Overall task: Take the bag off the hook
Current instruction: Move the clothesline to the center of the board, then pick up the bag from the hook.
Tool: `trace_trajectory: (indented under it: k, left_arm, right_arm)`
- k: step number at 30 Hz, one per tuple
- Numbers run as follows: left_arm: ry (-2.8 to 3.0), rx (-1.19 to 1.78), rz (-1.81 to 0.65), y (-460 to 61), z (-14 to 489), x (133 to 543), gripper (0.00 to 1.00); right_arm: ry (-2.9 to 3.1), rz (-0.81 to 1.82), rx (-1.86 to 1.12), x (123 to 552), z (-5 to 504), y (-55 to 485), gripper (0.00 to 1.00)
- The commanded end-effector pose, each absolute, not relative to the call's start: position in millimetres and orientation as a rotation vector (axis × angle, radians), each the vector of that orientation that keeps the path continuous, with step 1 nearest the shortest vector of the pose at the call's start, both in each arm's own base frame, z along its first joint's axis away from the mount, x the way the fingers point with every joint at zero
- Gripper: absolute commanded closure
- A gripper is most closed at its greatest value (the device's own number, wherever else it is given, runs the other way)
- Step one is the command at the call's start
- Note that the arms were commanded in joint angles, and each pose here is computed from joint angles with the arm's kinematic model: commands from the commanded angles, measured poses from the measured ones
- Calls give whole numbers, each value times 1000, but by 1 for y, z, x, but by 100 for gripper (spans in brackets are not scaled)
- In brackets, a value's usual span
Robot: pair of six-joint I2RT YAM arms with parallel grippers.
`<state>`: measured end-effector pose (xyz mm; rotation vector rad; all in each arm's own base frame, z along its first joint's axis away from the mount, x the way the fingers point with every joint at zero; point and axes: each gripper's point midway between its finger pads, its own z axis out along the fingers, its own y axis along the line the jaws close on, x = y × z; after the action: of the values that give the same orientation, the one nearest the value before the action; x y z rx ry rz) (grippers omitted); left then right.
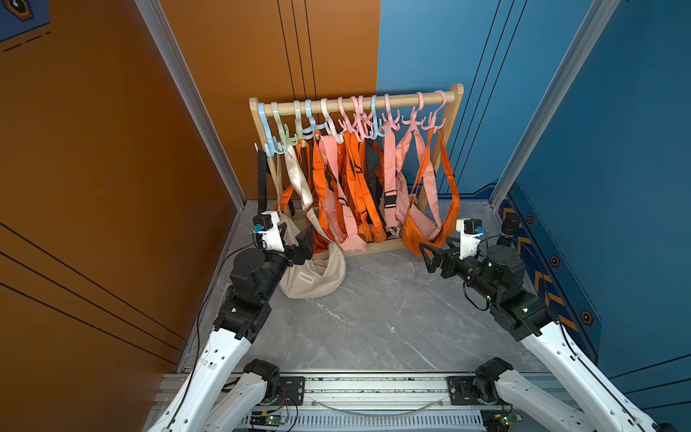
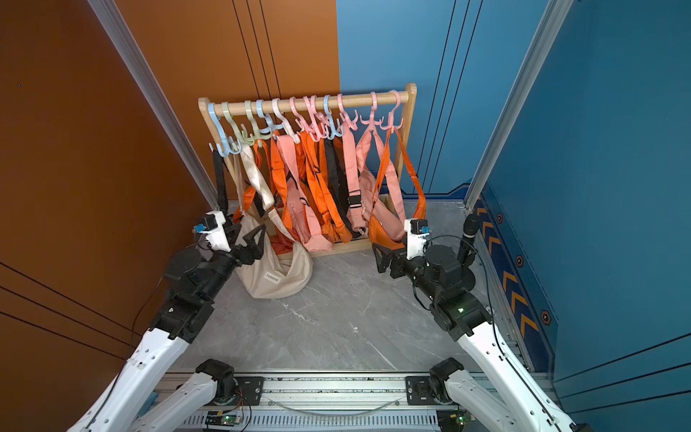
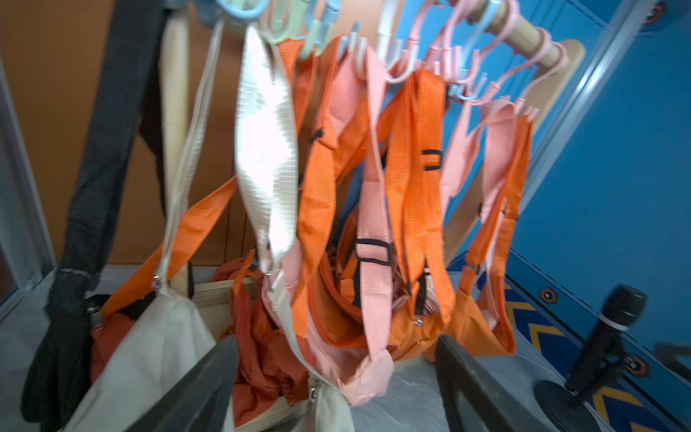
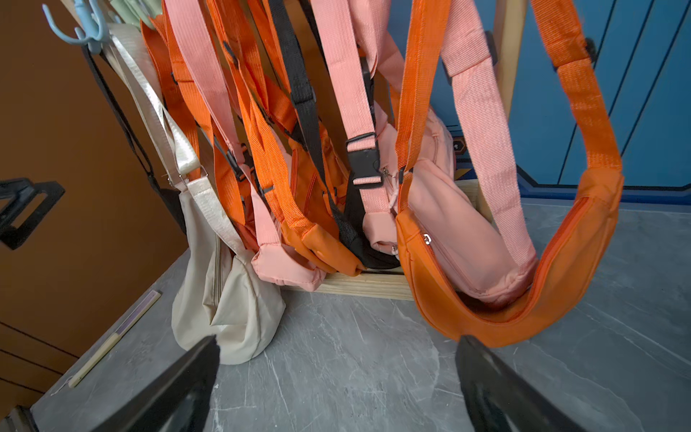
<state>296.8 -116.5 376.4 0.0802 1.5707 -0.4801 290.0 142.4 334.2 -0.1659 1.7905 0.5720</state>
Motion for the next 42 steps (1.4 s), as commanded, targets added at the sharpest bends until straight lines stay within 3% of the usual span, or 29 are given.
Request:
trace_trajectory:
  k: [1, 11, 26, 42]
  left_arm:
    - [1625, 227, -366, -137, 373, 285, 15]
    - [1635, 493, -407, -236, 377, 297, 15]
    - [1614, 504, -591, -339, 396, 388, 21]
    - [1628, 493, -694, -415, 367, 484, 34]
  right_arm:
    - [1747, 604, -88, 291, 362, 128, 0]
    - [1778, 552, 23, 311, 378, 91, 4]
    - [1768, 484, -17, 384, 391, 75, 13]
    - [1800, 493, -95, 458, 378, 62, 17]
